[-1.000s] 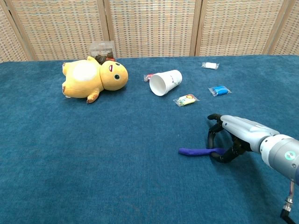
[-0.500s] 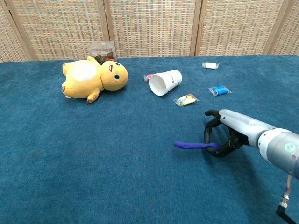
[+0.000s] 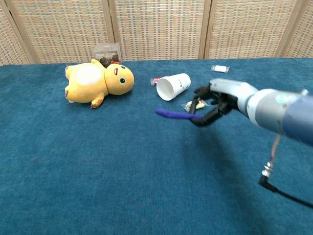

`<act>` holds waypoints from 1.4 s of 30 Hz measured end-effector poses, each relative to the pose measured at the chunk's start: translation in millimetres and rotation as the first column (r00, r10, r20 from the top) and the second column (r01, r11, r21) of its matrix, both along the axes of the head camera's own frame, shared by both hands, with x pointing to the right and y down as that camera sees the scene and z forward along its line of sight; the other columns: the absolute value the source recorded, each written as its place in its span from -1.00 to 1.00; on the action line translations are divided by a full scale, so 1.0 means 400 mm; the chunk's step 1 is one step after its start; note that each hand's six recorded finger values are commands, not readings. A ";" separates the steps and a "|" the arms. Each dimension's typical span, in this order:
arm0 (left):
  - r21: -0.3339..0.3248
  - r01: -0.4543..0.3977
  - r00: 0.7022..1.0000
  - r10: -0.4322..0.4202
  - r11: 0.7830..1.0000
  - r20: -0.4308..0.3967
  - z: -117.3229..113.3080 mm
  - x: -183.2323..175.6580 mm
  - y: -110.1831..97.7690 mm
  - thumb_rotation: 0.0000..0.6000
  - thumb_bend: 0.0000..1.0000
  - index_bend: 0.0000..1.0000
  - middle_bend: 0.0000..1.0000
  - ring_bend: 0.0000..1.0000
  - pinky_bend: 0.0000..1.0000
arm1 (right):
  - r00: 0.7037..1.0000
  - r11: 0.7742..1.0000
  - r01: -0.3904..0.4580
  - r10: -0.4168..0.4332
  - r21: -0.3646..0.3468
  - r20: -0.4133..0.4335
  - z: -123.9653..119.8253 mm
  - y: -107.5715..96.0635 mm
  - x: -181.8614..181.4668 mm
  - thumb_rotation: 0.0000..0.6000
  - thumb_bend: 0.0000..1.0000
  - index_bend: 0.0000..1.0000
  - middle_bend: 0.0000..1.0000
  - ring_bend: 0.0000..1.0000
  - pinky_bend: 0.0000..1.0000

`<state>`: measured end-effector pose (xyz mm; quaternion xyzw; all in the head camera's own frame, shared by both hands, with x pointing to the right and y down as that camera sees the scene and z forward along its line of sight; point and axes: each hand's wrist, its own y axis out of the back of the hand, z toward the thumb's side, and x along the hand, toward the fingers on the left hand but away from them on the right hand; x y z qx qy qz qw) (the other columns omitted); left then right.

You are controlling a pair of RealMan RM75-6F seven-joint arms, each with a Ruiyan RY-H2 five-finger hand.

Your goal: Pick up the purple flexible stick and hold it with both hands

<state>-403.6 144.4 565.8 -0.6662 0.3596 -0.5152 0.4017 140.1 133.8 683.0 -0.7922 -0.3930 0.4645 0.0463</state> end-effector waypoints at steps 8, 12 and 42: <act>0.019 -0.193 0.979 0.194 0.981 -0.056 0.047 0.162 -0.090 1.00 -1.00 -0.68 -1.00 -1.00 -1.00 | 0.994 0.999 -0.046 0.047 -0.014 0.096 -0.050 -0.092 -0.068 1.00 0.15 0.33 -0.86 -1.00 -1.00; 0.064 -0.245 0.963 0.251 0.967 -0.101 0.071 0.251 -0.119 1.00 -1.00 -0.45 -1.00 -1.00 -1.00 | 0.988 0.996 -0.079 0.083 -0.033 0.129 -0.059 -0.113 -0.084 1.00 0.16 0.34 -0.85 -1.00 -1.00; 0.075 -0.377 0.903 0.384 0.923 -0.193 0.160 0.664 -0.134 1.00 -0.47 -0.08 -1.00 -1.00 -1.00 | 0.992 0.996 -0.060 0.066 -0.060 0.108 -0.039 -0.092 -0.095 1.00 0.18 0.34 -0.85 -1.00 -1.00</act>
